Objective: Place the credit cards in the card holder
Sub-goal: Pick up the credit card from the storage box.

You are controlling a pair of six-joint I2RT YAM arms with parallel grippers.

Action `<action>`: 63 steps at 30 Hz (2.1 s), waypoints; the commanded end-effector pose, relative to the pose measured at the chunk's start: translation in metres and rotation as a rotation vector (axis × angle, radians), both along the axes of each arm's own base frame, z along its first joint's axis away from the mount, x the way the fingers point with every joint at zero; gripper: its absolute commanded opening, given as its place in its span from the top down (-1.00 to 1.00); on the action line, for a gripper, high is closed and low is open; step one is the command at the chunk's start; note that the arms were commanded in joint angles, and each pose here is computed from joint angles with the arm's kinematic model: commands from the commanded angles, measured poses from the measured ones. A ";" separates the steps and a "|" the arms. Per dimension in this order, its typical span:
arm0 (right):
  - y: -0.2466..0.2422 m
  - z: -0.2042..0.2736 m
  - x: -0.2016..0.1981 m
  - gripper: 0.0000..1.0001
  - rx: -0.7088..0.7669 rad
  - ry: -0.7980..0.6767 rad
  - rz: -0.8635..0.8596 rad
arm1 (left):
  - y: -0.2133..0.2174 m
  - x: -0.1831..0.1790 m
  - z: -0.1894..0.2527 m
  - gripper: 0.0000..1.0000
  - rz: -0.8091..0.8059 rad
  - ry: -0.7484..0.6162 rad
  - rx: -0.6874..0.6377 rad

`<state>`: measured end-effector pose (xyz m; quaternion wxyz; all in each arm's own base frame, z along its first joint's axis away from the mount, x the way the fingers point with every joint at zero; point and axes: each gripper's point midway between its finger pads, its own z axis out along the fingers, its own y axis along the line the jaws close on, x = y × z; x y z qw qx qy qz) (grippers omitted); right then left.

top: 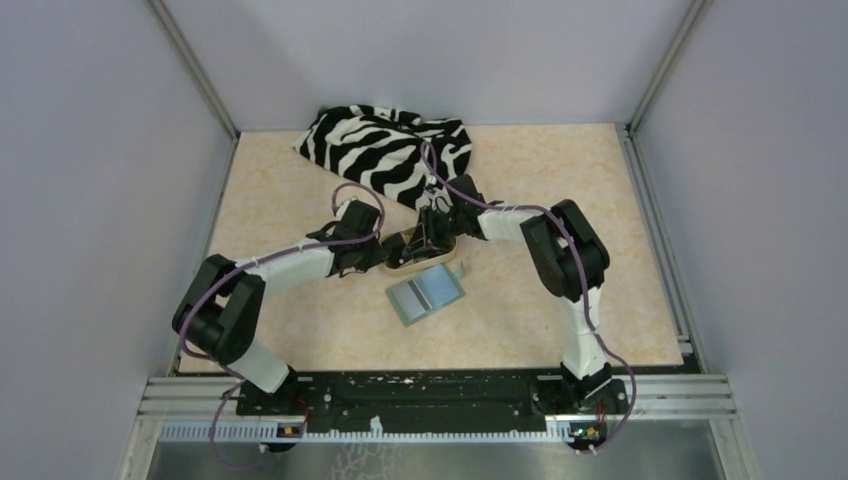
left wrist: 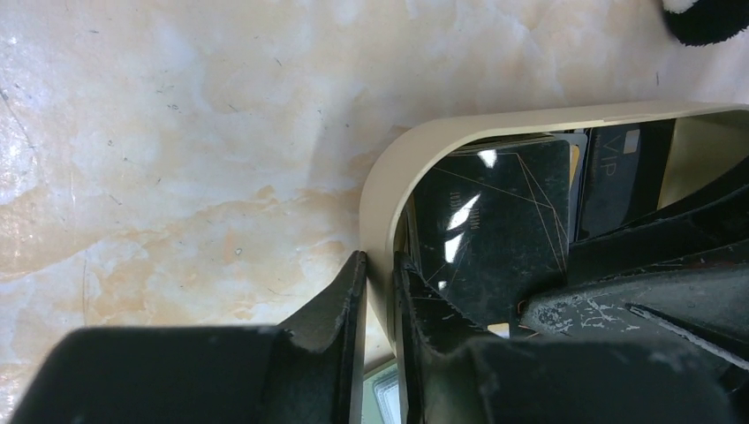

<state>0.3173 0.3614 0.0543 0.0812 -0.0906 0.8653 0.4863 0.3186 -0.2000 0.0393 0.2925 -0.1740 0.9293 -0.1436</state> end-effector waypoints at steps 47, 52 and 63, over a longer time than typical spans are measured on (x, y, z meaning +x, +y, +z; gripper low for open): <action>0.037 0.033 -0.013 0.06 -0.074 -0.287 0.222 | 0.013 -0.003 0.024 0.44 -0.099 -0.076 0.054; 0.037 0.024 -0.015 0.05 -0.009 -0.204 0.215 | 0.011 -0.003 0.022 0.46 -0.103 -0.074 0.047; 0.037 0.006 -0.015 0.03 -0.046 -0.178 0.218 | 0.009 -0.005 0.017 0.49 -0.114 -0.064 0.034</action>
